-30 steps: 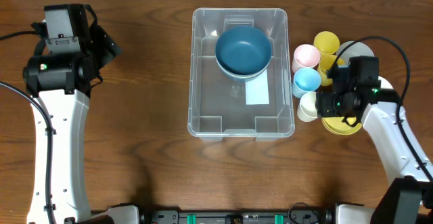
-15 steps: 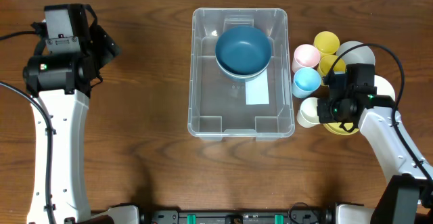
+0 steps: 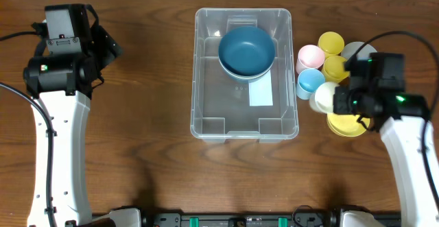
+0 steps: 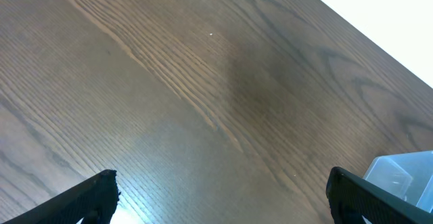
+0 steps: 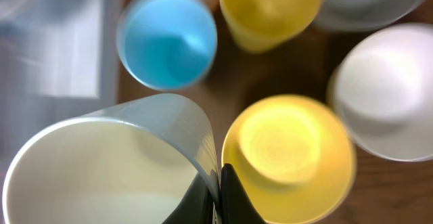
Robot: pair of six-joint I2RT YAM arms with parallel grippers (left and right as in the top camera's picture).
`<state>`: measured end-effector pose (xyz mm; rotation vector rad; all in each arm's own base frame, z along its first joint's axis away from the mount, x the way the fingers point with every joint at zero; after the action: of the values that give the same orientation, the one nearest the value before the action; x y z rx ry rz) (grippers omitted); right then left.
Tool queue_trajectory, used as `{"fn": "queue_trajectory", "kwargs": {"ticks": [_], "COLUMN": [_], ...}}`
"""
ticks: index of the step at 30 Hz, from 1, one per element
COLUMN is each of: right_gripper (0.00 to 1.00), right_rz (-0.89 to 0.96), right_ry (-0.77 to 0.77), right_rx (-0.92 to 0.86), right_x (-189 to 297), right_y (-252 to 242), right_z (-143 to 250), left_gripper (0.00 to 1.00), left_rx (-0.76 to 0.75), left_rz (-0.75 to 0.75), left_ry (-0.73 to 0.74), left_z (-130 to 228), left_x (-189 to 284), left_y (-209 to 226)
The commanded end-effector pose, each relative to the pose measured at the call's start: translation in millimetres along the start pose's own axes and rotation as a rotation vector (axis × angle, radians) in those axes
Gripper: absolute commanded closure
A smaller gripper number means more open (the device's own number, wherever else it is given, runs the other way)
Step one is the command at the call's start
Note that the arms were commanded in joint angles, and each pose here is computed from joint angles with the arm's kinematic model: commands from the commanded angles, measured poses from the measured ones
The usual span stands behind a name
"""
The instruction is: Pack container
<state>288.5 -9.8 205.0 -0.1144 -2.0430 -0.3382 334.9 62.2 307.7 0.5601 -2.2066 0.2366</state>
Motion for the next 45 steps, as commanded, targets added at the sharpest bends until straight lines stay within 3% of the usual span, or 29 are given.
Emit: {"fn": "queue_trajectory", "kwargs": {"ticks": [1, 10, 21, 29, 45], "right_gripper": [0.99, 0.99, 0.99, 0.99, 0.99], "right_rz": [-0.046, -0.272, -0.463, -0.390, -0.248], "right_ry": [-0.104, -0.152, -0.067, -0.015, 0.083], "right_rx": [-0.025, 0.115, 0.354, 0.427, 0.527], "right_x": [39, 90, 73, 22, -43], "right_y": [11, 77, 185, 227, 255], "right_z": [-14, 1, 41, 61, 108], "left_gripper": [0.02, 0.02, 0.02, 0.02, 0.02], "left_rx": [-0.001, -0.001, -0.001, -0.001, -0.001], "left_rz": [-0.008, -0.008, -0.008, -0.008, -0.008], "left_ry": [-0.016, -0.016, -0.015, -0.016, -0.016], "left_z": [-4, -4, -4, -4, -4], "left_x": [4, 4, 4, 4, 4], "left_y": [2, 2, 2, 2, 2]}}
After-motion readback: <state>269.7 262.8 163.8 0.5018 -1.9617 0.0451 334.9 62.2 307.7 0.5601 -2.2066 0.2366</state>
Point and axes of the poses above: each gripper's point midway between its finger pads, its own x axis back along the fingers, its own y axis along the line the jaws close on, z = x × y, the point moved 5 cm from there along x, back along the fingers, and after that the axes turned 15 degrees about -x, right-handed, at the moved point
